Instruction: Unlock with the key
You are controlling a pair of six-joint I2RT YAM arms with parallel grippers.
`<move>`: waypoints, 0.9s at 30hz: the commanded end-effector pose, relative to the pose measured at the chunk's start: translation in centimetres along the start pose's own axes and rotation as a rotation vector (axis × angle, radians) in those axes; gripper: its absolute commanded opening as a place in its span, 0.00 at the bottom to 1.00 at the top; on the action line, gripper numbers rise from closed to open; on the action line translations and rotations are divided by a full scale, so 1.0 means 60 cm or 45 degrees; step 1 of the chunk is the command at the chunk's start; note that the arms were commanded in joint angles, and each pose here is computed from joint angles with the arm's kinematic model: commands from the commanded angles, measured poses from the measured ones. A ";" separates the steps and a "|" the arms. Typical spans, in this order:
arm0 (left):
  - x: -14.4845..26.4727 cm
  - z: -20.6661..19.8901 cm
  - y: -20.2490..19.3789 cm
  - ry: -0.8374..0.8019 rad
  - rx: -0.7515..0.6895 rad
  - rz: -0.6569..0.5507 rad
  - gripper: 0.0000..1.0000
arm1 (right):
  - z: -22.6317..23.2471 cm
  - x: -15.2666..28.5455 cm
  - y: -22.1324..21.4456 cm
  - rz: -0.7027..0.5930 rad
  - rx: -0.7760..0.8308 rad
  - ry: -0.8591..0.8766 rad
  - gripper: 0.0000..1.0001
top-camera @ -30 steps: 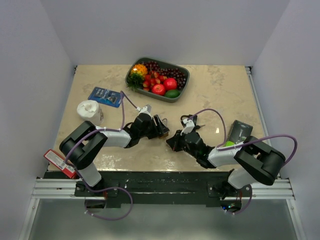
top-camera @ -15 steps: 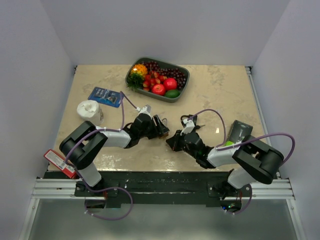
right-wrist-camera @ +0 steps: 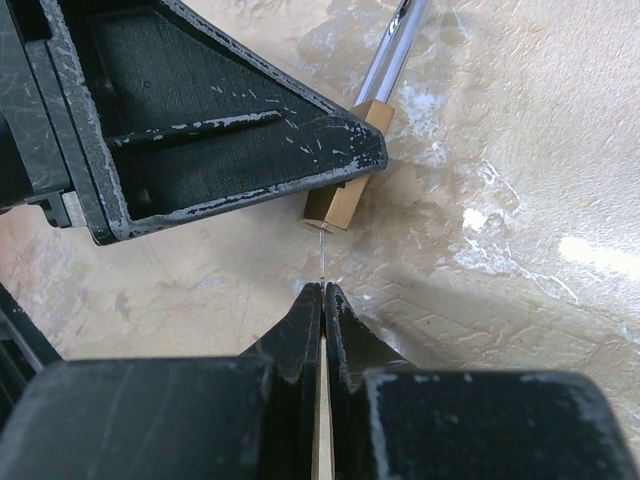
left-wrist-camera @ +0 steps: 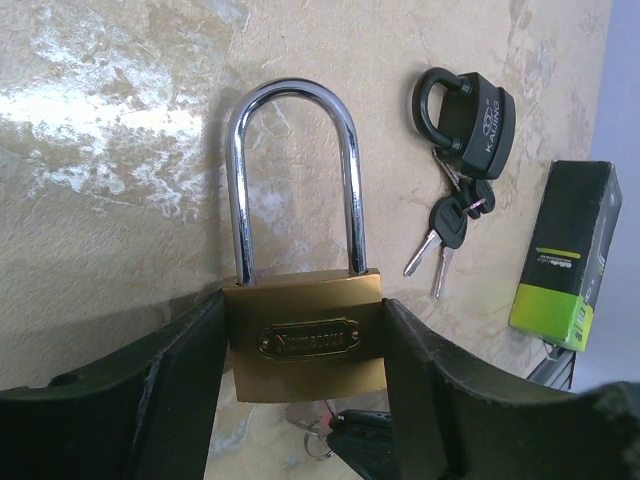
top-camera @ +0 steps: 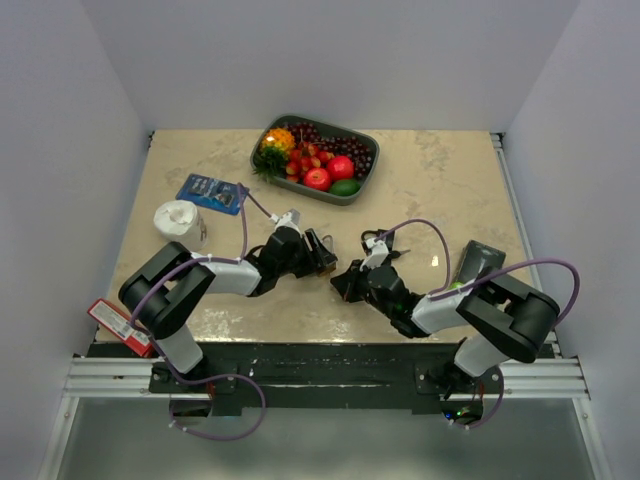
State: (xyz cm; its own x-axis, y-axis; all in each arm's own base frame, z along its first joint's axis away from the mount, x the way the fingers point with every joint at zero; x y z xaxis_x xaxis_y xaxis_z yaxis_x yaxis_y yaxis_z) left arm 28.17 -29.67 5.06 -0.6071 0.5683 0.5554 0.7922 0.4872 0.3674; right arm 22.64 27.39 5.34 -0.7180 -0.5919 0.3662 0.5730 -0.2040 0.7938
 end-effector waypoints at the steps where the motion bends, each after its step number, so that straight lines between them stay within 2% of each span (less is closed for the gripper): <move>1: 0.008 -0.007 -0.013 -0.035 0.021 0.044 0.00 | 0.001 -0.010 0.042 -0.159 -0.028 -0.031 0.00; 27: 0.013 0.007 -0.047 -0.016 -0.030 0.034 0.00 | -0.006 -0.026 0.061 -0.206 -0.017 -0.106 0.00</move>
State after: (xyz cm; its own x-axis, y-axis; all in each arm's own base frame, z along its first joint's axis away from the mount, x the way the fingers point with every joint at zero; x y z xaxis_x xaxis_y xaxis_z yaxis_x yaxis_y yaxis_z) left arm 28.27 -29.55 4.92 -0.6529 0.5370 0.5341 0.7552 0.5160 0.4044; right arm 23.13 27.41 5.27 -0.7402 -0.5674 0.3608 0.5556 -0.2140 0.8034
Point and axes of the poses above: each gripper's point midway between its finger pads, its own x axis back along the fingers, its own z axis along the line the jaws close on, y = z × x, the point moved 2 cm from there along x, back along the fingers, and after that the axes turned 5 degrees about x, right-handed, at the moved point
